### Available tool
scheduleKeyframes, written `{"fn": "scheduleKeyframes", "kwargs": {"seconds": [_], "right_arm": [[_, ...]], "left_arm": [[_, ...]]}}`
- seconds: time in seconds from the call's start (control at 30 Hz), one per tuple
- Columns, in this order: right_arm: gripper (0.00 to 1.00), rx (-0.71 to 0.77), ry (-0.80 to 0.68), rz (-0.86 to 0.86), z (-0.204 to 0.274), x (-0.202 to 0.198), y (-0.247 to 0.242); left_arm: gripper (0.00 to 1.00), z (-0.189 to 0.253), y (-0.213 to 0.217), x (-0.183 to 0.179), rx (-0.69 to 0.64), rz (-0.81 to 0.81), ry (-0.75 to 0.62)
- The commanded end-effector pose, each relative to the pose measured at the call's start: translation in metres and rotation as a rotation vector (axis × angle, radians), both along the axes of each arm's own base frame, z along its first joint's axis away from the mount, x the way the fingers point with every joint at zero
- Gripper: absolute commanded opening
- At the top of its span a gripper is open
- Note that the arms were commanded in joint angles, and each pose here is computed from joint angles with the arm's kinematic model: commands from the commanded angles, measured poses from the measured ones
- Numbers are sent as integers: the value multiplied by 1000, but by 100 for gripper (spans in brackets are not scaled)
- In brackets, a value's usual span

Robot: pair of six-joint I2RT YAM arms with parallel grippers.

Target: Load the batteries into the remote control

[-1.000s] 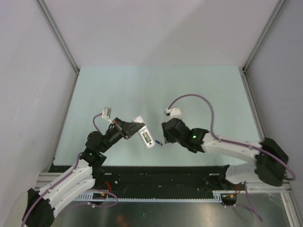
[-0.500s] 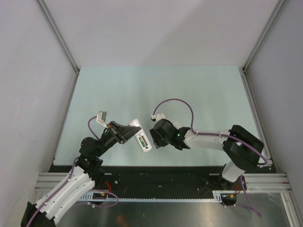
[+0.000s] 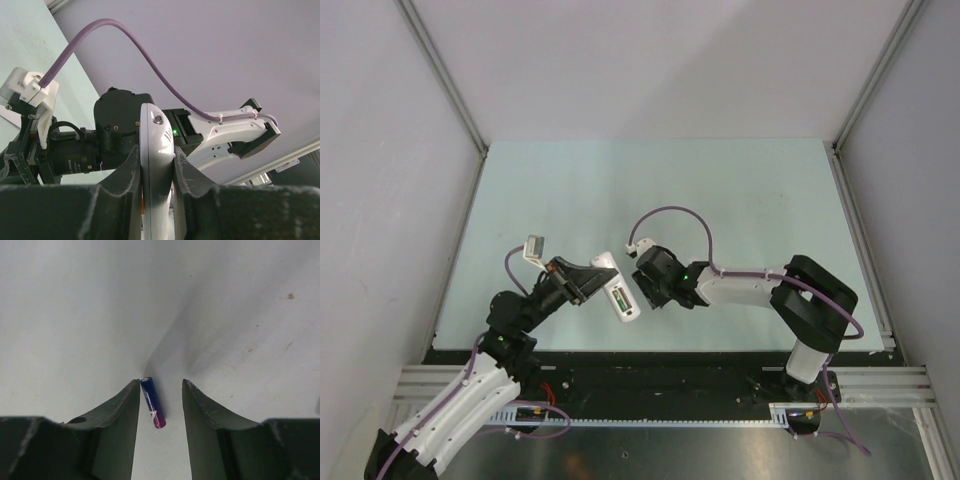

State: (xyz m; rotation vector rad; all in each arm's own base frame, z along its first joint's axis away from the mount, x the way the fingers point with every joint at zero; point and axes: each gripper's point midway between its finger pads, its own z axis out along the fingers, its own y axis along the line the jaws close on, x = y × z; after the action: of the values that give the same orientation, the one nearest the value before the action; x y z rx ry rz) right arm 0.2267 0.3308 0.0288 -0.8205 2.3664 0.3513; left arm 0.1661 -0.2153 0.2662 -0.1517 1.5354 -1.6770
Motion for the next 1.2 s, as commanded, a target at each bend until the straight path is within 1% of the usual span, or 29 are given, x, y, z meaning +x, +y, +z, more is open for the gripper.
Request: {"fn": "scheduleKeyframes", "kwargs": {"seconds": [0.0,0.3,0.47,0.57,0.67,0.73,0.77,0.83,0.87,0.97,1.1,1.17], "right_arm": [[43,-20,-33,40,9,13,3],[39,-41,2,89,1,2,8],[40,-71,23,92,-6,-6,5],[39,-88,33,85,-11,-8,2],[35,-83,36,87,-12,-9,4],[29,-76,38,90,-13,-10,7],[25,-78,38,87,-14,-9,6],[20,-83,45,83,-17,-10,5],[13,-87,47,78,-18,-10,4],[0,-97,54,55,-20,-10,1],[0,-98,47,-12,-14,-3,-7],[0,-81,2,-67,1,7,-11]], "left_arm": [[0,10,2,-4,-10,-6,-56],[0,7,2,-5,-15,-8,-48],[0,7,3,-5,-15,-6,-48],[0,6,2,-6,-15,-8,-45],[0,4,2,-5,-14,-7,-42],[0,4,2,-5,-14,-7,-42],[0,4,2,-6,-14,-9,-42],[0,4,2,-6,-14,-9,-42],[0,4,2,-6,-14,-10,-42],[0,4,2,-5,-13,-7,-40],[0,5,1,-4,-9,-8,-39],[0,6,2,-4,-9,-6,-43]]}}
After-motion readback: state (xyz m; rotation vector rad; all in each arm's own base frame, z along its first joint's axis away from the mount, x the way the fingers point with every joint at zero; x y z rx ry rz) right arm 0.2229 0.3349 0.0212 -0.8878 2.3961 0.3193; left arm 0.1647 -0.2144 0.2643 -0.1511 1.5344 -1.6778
